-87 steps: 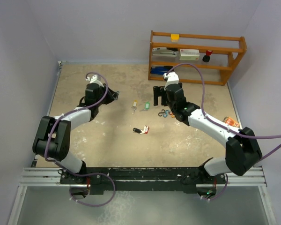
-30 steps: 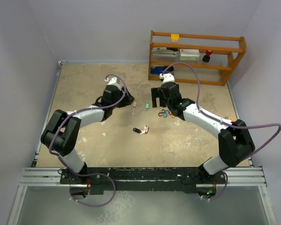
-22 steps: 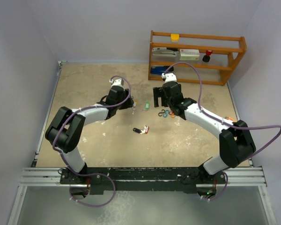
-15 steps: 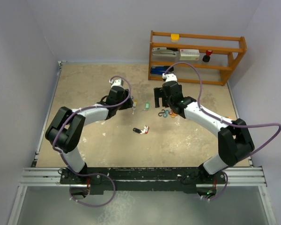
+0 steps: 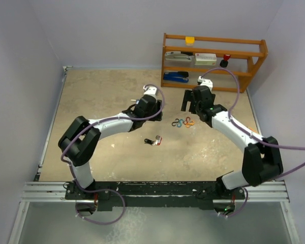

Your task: Put the keys on the keyring

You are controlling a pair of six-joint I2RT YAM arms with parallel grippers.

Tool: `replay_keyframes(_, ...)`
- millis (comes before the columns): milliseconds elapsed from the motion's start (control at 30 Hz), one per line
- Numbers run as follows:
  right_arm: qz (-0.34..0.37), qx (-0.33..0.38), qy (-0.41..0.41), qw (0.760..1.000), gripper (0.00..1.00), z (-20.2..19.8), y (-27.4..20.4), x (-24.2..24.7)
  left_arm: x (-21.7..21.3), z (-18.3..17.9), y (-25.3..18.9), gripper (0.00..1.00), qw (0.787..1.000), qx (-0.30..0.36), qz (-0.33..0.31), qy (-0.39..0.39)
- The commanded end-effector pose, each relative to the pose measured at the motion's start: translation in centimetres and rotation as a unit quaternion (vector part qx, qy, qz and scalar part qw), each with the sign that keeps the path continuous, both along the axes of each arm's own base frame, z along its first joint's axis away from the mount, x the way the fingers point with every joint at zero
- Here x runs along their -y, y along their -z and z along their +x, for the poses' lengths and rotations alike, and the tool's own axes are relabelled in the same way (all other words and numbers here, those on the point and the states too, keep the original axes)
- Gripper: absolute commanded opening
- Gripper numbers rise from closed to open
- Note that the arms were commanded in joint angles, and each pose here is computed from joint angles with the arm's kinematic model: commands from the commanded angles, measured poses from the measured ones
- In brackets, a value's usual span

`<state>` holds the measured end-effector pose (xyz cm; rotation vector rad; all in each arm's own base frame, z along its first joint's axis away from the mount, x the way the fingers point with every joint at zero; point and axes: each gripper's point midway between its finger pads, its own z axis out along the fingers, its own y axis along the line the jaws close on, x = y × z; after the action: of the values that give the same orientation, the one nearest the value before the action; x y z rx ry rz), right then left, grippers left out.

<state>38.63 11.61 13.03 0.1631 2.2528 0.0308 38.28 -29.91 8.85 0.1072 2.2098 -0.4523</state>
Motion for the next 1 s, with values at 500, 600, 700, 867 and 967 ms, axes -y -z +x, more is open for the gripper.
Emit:
replay_keyframes(500, 0.041, 0.157, 0.085, 0.983, 0.98, -1.5, -8.2, 5.5, 9.7, -0.6, 2.0, 0.53, 0.983, 0.040, 0.101, 0.150)
replay_keyframes(600, 0.044, 0.162, 0.088, 0.982, 0.98, -1.6, -8.5, 5.9, 10.5, -0.7, 2.4, 0.53, 0.981, 0.043, 0.105, 0.159)
replay_keyframes(700, 0.047, 0.163, 0.087, 0.982, 0.98, -1.6, -8.6, 6.0, 11.0, -0.6, 2.7, 0.53, 0.979, 0.045, 0.110, 0.165)
replay_keyframes(867, 0.050, 0.162, 0.087, 0.982, 0.98, -1.7, -8.6, 6.1, 11.4, -0.4, 3.4, 0.52, 0.977, 0.044, 0.118, 0.171)
replay_keyframes(967, 0.051, 0.160, 0.086, 0.982, 0.98, -1.6, -8.4, 6.1, 11.5, -0.4, 3.6, 0.52, 0.977, 0.044, 0.119, 0.173)
